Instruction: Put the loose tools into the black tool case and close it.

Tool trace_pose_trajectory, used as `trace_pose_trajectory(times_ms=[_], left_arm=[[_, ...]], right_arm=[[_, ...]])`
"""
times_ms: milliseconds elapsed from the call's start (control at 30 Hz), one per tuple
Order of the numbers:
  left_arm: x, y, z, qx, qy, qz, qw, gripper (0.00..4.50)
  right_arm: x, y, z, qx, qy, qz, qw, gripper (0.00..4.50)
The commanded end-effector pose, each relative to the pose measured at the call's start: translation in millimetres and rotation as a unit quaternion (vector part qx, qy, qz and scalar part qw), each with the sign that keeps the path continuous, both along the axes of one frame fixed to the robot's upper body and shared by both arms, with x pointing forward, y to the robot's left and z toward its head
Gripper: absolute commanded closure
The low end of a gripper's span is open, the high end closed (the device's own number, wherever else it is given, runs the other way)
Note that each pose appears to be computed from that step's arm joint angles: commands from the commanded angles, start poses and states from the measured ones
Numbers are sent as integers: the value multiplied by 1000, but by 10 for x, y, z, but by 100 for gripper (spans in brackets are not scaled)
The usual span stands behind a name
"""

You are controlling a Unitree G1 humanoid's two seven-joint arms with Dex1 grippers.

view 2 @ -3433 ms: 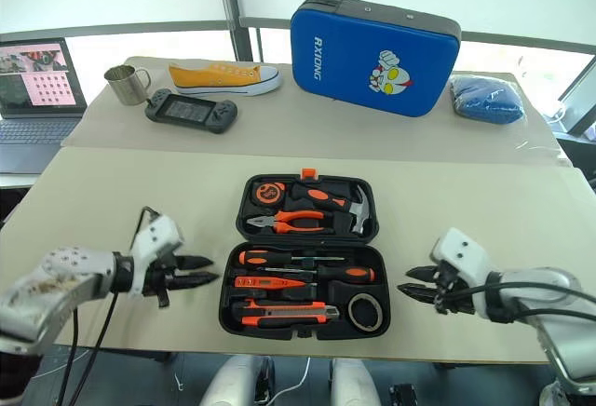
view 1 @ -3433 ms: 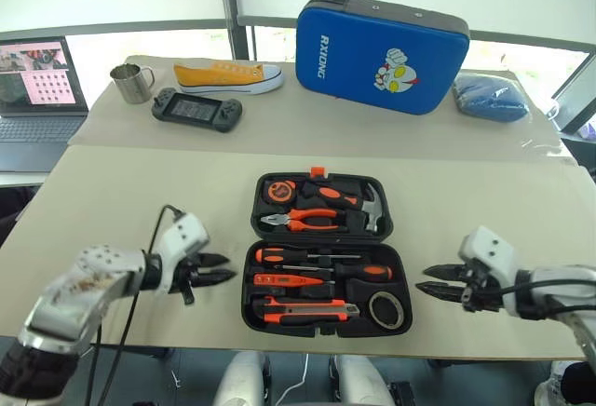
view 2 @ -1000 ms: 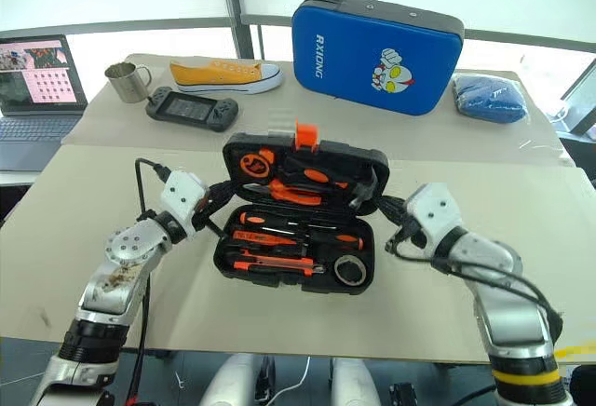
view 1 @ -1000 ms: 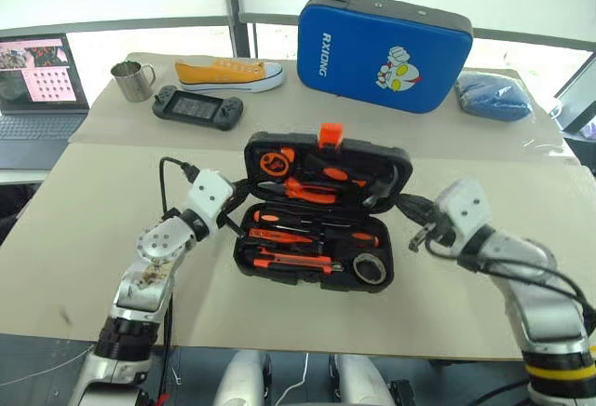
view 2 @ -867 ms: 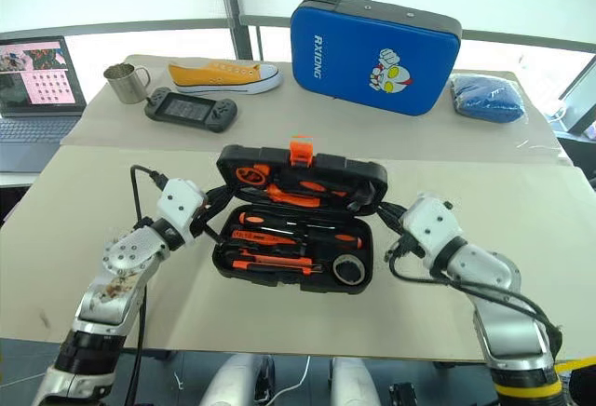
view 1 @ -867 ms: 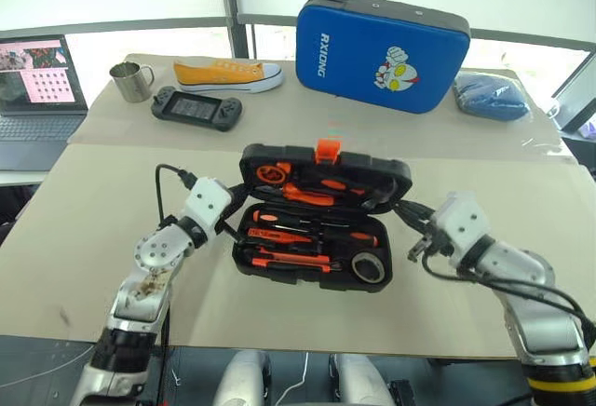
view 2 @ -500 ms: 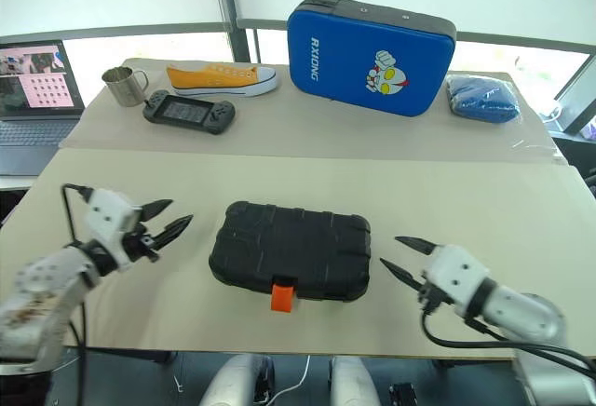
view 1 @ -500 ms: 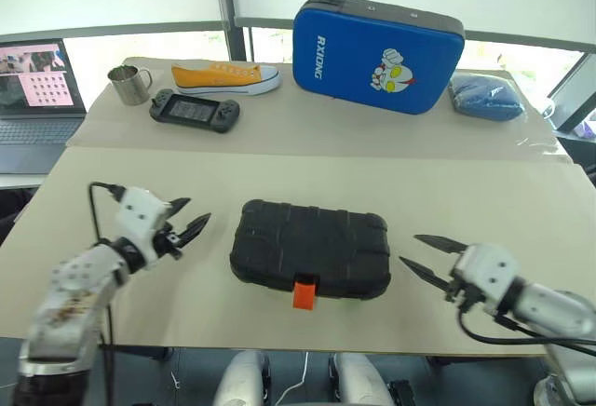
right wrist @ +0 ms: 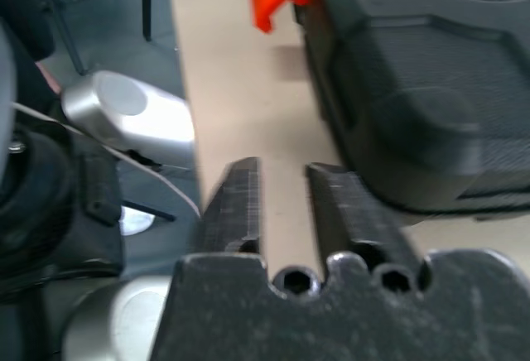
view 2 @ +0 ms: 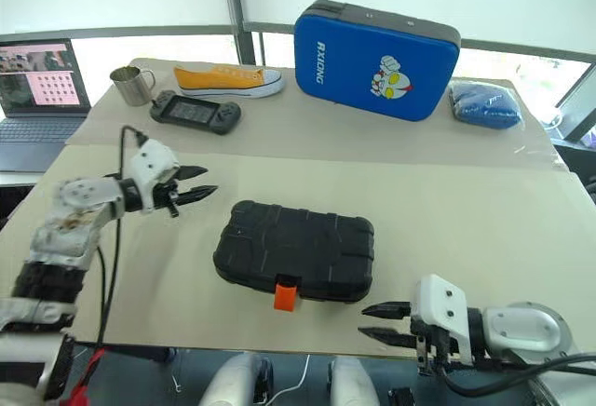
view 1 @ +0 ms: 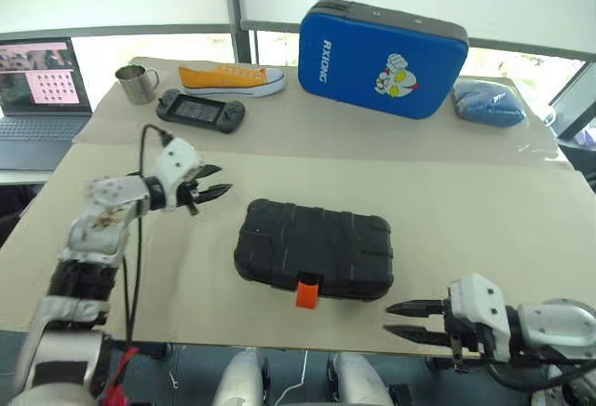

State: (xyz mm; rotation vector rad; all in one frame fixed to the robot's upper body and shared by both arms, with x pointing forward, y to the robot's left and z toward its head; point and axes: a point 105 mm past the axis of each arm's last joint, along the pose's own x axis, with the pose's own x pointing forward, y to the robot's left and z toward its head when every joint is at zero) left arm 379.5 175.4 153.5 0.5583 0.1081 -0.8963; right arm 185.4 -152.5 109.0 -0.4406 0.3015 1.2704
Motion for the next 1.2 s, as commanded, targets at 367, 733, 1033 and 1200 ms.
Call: trace_pose_trajectory(times_ms=[367,733,1033,1200], left_arm=[[-583,-477,-215,54,82,-209,973,445],[-419,-761,553,-32,35,-201,979,445],[-830,-1392,-24,111,54,-367,922,445],[-803,-1381,-299,173,32,-380,908,445]], right_arm=[[730,-93,45,-26,-93,-120,988,450],[483,-82,262,18,-63,-96,993,450],[315,54,396,58,-40,-64,995,450],[312,174,300,52,-37,-51,997,450]])
